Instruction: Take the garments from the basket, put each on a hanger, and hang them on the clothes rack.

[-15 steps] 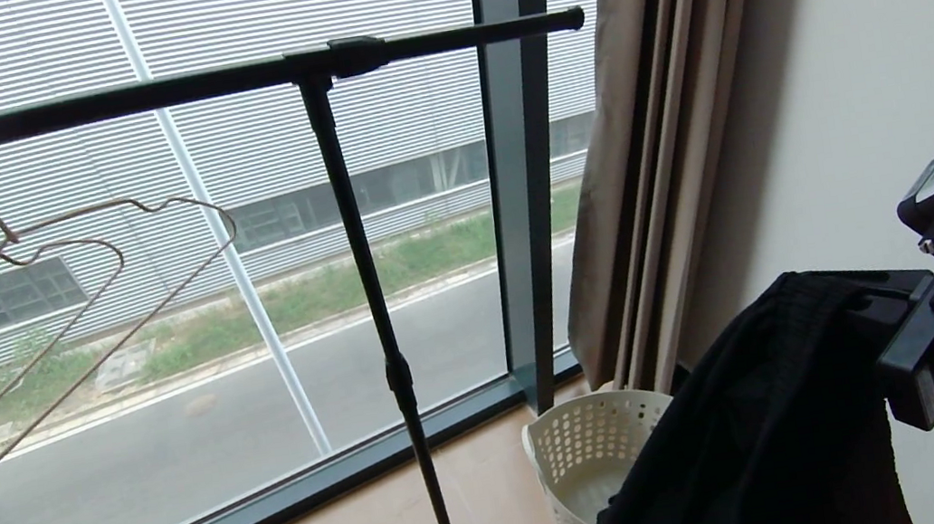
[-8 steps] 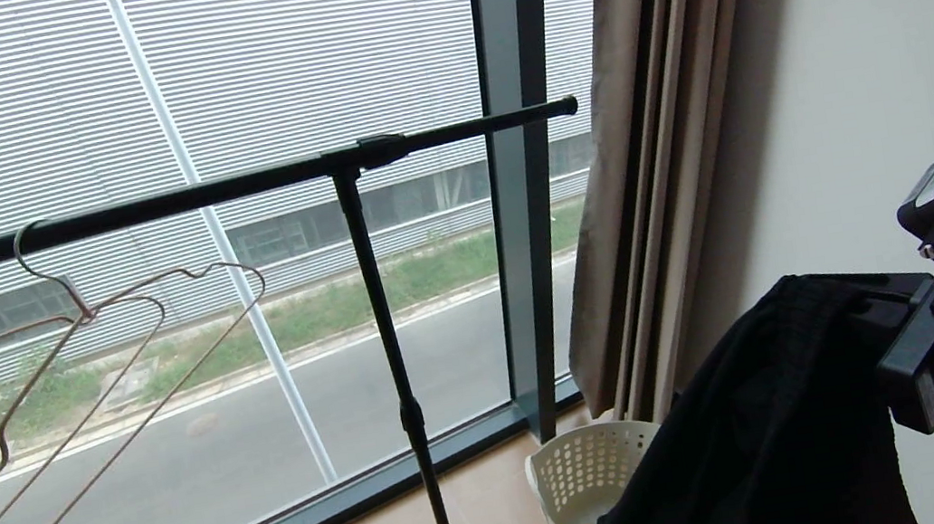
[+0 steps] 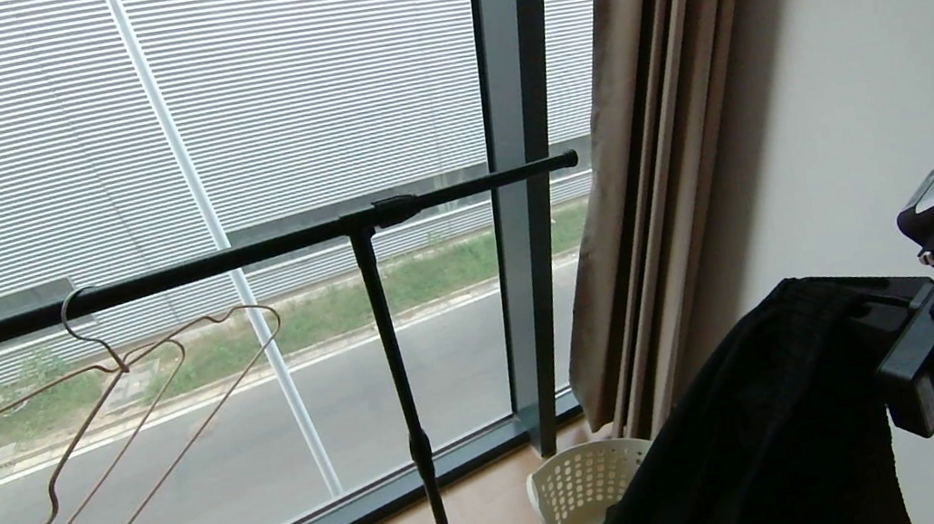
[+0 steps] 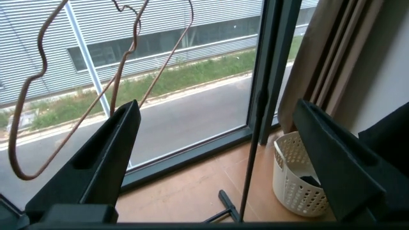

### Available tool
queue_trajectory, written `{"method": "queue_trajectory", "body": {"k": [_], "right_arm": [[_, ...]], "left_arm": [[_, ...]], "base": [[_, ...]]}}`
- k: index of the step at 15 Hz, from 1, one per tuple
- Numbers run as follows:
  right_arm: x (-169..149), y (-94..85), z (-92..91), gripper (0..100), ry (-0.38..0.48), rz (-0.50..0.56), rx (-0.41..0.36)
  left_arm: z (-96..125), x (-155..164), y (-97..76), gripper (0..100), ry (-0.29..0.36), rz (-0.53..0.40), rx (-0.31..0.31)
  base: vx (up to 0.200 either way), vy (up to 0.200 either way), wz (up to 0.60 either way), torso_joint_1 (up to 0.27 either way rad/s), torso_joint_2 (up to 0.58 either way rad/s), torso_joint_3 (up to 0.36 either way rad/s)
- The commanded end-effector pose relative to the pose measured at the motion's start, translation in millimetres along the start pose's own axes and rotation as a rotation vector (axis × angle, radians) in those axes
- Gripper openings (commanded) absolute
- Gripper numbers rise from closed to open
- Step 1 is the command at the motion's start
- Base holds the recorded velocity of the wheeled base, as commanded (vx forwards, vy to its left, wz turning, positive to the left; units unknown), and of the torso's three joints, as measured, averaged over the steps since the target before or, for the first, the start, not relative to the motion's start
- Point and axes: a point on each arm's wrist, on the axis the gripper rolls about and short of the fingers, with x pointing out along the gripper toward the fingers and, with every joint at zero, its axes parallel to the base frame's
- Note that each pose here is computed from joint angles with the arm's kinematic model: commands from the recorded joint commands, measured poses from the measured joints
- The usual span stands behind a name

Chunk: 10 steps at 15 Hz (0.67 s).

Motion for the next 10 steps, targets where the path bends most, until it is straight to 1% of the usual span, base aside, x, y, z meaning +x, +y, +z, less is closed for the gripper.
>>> {"method": "queue_trajectory", "body": {"k": [1, 4, 10], "right_arm": [[1.5, 0.5, 0.1, 0, -0.010, -0.003, 0.003], [5.7, 1.6, 1.0, 0, -0.014, -0.004, 0.006], [4.7, 1.9, -0.8, 0, -0.012, -0.004, 0.005]], "left_arm": [[-0.1, 0.0, 0.0, 100, 0.000, 0.001, -0.004], [-0.1, 0.0, 0.0, 100, 0.000, 0.002, -0.005], [-0.1, 0.0, 0.0, 100, 0.000, 0.002, -0.004]], "base": [[0.000, 0.000, 0.00, 0.041, -0.09, -0.051], [0.000, 0.000, 0.00, 0.000, 0.00, 0.000], [0.000, 0.000, 0.60, 0.002, 0.00, 0.002]]}}
